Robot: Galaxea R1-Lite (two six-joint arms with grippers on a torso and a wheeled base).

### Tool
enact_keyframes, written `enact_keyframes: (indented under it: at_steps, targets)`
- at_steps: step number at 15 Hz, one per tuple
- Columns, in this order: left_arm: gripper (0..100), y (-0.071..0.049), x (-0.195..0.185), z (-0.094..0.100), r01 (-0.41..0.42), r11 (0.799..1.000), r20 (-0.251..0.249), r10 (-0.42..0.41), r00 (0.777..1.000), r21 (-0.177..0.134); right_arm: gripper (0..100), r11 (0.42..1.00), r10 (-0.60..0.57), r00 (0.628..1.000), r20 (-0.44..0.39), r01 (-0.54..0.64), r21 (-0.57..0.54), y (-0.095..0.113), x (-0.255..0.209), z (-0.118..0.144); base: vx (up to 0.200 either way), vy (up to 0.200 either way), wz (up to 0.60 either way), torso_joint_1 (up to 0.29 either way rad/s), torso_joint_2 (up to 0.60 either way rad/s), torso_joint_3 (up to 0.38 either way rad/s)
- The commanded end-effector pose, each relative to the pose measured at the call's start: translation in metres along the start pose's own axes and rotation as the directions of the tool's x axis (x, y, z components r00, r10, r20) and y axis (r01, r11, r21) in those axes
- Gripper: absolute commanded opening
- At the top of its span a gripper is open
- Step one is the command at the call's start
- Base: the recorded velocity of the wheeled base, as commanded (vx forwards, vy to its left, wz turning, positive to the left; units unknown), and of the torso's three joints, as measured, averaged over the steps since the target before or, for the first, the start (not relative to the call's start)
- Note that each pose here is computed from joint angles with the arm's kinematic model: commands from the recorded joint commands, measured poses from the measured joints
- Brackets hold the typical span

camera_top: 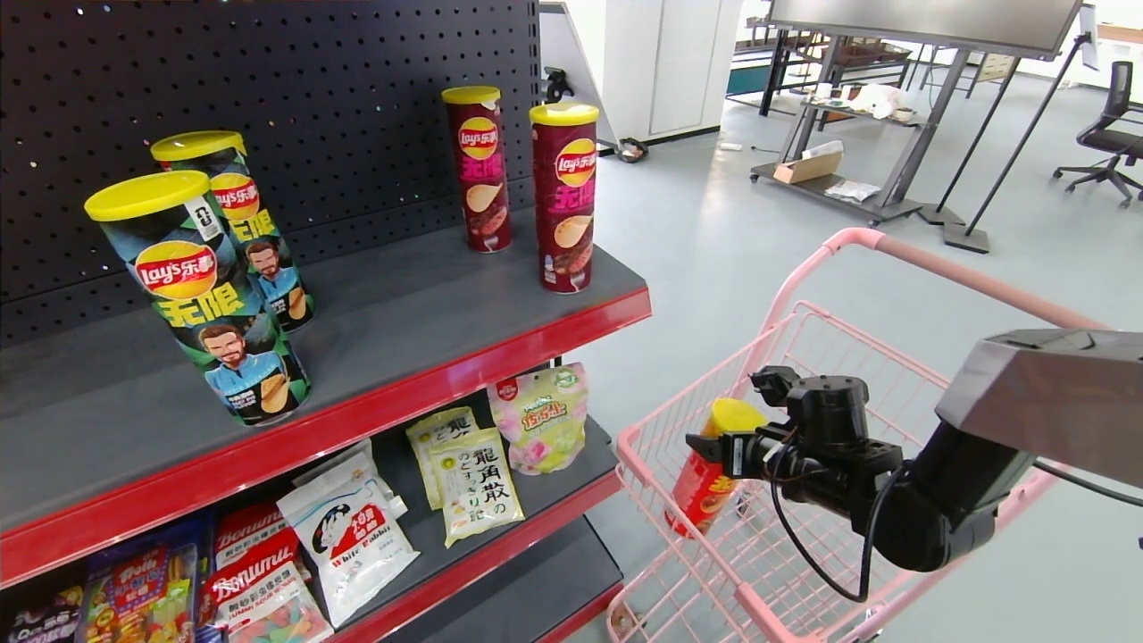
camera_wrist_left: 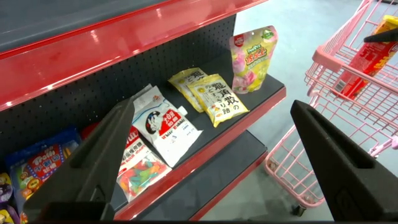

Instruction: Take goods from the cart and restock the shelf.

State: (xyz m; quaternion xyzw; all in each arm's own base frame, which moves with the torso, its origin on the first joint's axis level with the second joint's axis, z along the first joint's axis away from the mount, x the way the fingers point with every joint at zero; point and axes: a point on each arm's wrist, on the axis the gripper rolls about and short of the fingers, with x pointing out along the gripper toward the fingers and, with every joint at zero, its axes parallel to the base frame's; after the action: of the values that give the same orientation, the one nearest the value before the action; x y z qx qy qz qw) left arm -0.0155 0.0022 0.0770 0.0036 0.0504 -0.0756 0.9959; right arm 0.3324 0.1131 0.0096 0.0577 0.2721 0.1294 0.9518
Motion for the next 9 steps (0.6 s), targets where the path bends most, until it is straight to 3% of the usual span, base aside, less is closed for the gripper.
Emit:
enact_keyframes:
  at_steps: [1, 2, 7, 9]
  targets:
    - [100, 0.0, 0.0, 0.0, -0.001, 1.0, 0.0, 0.001, 1.0, 0.0, 100, 1.0, 0.003, 1.0, -0.004, -0.003, -0.001, 0.001, 0.002, -0.002, 0.0, 0.0, 0.0, 0.0, 0.0, 0.0]
    - [100, 0.0, 0.0, 0.0, -0.001, 1.0, 0.0, 0.001, 1.0, 0.0, 0, 1.0, 0.003, 1.0, -0.004, -0.003, -0.001, 0.001, 0.002, -0.002, 0.0, 0.0, 0.0, 0.0, 0.0, 0.0]
    - [100, 0.0, 0.0, 0.0, 0.0, 1.0, 0.0, 0.0, 1.0, 0.0, 0, 1.0, -0.014, 0.999, 0.034, 0.014, -0.009, 0.002, 0.007, -0.012, 0.0, 0.0, 0.0, 0.0, 0.0, 0.0]
    - [100, 0.0, 0.0, 0.0, 0.0, 1.0, 0.0, 0.0, 1.0, 0.0, 0, 0.999, -0.031, 0.997, 0.077, 0.033, -0.025, 0.008, -0.016, 0.003, 0.0, 0.0, 0.0, 0.0, 0.0, 0.0]
